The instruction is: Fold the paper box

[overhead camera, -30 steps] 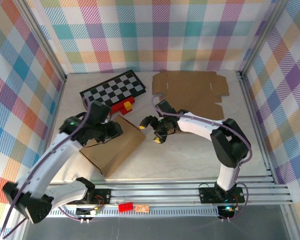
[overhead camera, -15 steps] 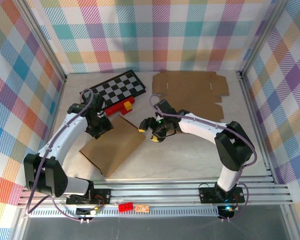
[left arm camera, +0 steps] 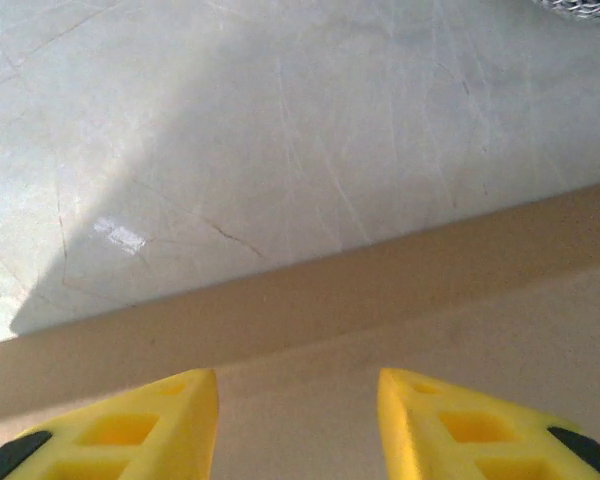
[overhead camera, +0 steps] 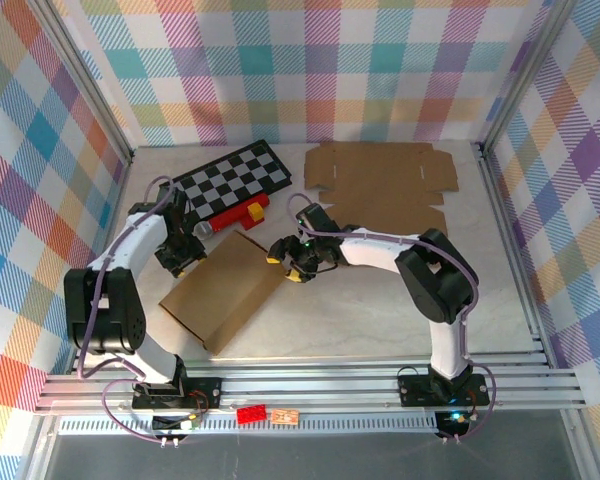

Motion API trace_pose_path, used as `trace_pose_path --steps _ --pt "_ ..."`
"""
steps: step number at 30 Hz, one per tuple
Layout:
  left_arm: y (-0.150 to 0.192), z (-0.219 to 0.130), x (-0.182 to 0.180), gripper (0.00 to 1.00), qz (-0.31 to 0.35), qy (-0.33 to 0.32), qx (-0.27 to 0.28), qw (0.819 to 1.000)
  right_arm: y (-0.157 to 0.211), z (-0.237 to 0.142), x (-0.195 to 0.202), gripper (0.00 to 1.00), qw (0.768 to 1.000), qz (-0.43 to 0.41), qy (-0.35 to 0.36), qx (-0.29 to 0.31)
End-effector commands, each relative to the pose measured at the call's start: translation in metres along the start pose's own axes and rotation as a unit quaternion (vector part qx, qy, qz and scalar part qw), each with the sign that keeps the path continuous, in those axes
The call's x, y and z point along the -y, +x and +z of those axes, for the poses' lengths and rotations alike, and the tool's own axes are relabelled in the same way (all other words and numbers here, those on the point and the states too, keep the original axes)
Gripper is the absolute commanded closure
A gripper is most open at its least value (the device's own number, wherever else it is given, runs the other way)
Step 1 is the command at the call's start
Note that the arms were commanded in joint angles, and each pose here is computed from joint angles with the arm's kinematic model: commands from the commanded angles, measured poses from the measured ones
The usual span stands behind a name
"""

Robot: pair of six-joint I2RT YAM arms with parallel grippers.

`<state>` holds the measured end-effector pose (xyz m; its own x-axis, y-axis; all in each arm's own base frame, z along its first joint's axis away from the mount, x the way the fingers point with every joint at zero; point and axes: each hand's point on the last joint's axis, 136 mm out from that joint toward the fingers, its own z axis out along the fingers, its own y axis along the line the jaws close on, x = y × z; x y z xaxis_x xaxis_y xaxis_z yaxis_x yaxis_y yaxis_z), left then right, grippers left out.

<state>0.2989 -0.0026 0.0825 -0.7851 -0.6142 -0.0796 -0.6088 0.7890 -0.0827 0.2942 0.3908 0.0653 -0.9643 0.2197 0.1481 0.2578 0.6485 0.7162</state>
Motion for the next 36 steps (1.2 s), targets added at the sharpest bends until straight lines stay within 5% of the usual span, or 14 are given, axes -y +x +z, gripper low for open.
trace_pose_path --steps 1,22,36 --pt "-0.001 0.012 -0.001 0.59 0.014 0.0 -0.011 1.0 -0.003 0.007 -0.017 0.35 0.999 -0.006 -0.036 -0.003" --pt "0.016 0.034 0.013 0.66 0.029 0.045 -0.052 0.997 -0.016 0.039 -0.032 0.42 0.985 0.045 -0.165 0.022" --pt "-0.001 -0.028 0.039 0.56 0.048 0.076 0.018 0.996 -0.004 0.049 -0.026 0.49 0.985 0.1 -0.139 0.03"
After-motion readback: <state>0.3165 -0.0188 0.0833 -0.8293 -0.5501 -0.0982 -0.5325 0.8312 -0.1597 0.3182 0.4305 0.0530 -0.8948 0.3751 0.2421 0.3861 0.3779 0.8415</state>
